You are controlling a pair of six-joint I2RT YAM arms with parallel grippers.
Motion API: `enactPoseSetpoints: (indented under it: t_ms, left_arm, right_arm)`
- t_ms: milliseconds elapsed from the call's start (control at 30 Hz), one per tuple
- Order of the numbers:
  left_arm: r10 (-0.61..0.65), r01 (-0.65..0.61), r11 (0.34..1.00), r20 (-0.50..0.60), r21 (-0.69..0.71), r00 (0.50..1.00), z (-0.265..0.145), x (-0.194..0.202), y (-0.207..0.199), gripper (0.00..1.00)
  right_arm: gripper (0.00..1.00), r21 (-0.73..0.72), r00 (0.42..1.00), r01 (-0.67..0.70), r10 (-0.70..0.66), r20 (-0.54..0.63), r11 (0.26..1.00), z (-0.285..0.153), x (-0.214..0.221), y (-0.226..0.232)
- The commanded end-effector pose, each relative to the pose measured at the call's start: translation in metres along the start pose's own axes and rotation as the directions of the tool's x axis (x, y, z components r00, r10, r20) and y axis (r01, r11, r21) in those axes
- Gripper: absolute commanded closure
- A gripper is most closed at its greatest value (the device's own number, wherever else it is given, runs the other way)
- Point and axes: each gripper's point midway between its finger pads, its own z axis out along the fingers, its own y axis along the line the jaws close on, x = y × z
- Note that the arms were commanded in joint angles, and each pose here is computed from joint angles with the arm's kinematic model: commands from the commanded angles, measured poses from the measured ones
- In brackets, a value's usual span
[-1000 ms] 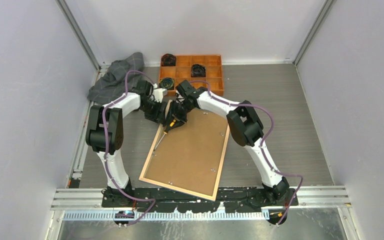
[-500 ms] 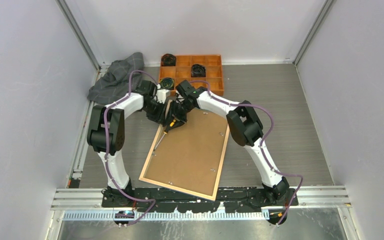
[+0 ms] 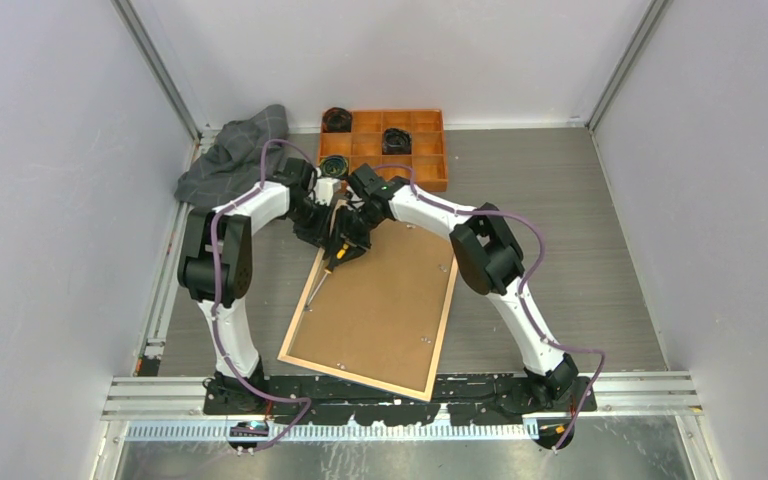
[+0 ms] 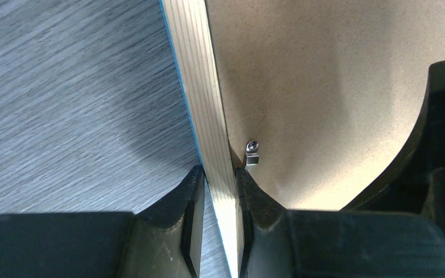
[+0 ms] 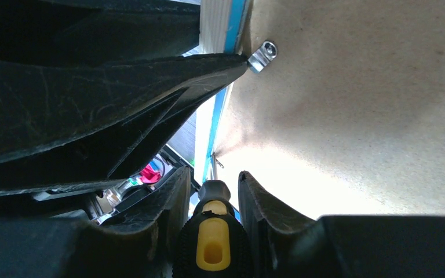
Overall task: Take the photo out of the frame
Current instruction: Release the photo frame item from the photo frame.
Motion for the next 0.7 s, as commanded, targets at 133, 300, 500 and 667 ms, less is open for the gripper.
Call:
enactPoseSetpoints:
  t_ms: [133,300,500,667]
  left_arm:
    - [-0.028,0.021,0.998,-0.132,-0.053,0.991,0.026,0.034,0.009,1.0]
    - [-0.038,0.031,0.998,-0.125,-0.058,0.991,0.026,0.033,0.009,1.0]
    - [-0.051,0.043,0.997,-0.122,-0.065,0.991,0.026,0.034,0.009,1.0]
    - [-0.056,0.048,0.996,-0.114,-0.072,0.992,0.026,0.034,0.01,1.0]
  right_arm:
    - [0.99,-0.045,0.996,0.052,-0.055,-0.072,0.998,0.006,0.024,0.021]
    - [0.99,-0.04,0.992,0.079,-0.082,-0.093,0.996,0.006,0.034,0.022]
    - [0.99,-0.021,0.966,0.204,-0.205,-0.158,0.979,0.005,0.071,0.028]
    - [0.99,-0.012,0.95,0.27,-0.268,-0.159,0.963,0.0,0.09,0.031]
